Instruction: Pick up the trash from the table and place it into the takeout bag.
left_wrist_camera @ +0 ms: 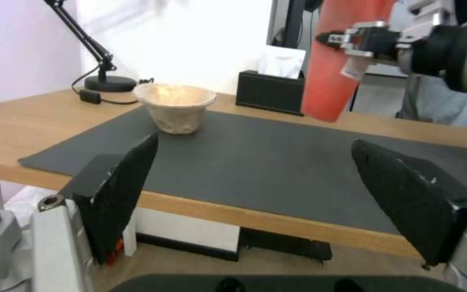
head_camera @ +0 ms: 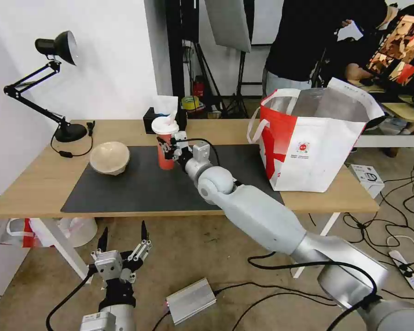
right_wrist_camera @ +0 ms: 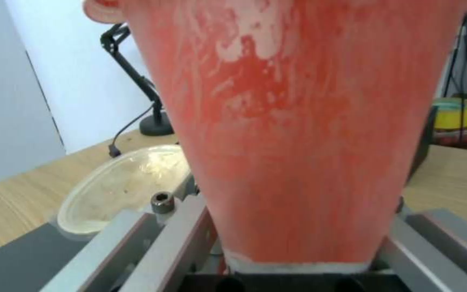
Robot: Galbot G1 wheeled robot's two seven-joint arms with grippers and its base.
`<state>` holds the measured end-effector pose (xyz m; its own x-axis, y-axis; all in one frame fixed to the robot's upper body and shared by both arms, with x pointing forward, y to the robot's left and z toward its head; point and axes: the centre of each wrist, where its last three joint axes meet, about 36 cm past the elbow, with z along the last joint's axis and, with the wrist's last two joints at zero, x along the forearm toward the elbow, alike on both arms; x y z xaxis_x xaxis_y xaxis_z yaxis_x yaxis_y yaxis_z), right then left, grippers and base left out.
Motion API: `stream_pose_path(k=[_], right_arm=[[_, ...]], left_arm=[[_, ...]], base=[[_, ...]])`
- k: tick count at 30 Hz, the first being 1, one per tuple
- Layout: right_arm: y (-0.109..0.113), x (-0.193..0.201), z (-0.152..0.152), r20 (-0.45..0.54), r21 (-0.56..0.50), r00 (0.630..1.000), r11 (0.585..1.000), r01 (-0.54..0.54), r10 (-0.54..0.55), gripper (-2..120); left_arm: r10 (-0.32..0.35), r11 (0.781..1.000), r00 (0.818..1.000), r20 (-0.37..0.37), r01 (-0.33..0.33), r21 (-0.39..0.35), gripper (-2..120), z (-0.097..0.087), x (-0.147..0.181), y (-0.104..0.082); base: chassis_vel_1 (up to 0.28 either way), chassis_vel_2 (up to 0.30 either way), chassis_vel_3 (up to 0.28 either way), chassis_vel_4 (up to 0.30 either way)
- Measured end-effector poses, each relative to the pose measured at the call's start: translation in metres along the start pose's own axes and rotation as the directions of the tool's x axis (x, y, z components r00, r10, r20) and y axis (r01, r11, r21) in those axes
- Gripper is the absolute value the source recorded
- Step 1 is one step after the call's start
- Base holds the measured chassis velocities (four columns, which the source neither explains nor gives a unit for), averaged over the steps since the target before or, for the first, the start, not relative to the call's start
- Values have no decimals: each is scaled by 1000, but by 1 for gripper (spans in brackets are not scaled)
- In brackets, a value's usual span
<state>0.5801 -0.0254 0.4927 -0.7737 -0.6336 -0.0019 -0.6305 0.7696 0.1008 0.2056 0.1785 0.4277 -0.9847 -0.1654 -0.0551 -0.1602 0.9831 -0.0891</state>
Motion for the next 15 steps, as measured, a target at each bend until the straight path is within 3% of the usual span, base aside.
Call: stream_pose_path(k=[15], right_arm=[[-23, 42, -24, 36, 2, 999, 1000, -23, 23, 14]], left_arm=[[7, 1000, 1000, 1, -7, -6, 95, -1, 2, -2]], base=[[0, 0, 0, 0]])
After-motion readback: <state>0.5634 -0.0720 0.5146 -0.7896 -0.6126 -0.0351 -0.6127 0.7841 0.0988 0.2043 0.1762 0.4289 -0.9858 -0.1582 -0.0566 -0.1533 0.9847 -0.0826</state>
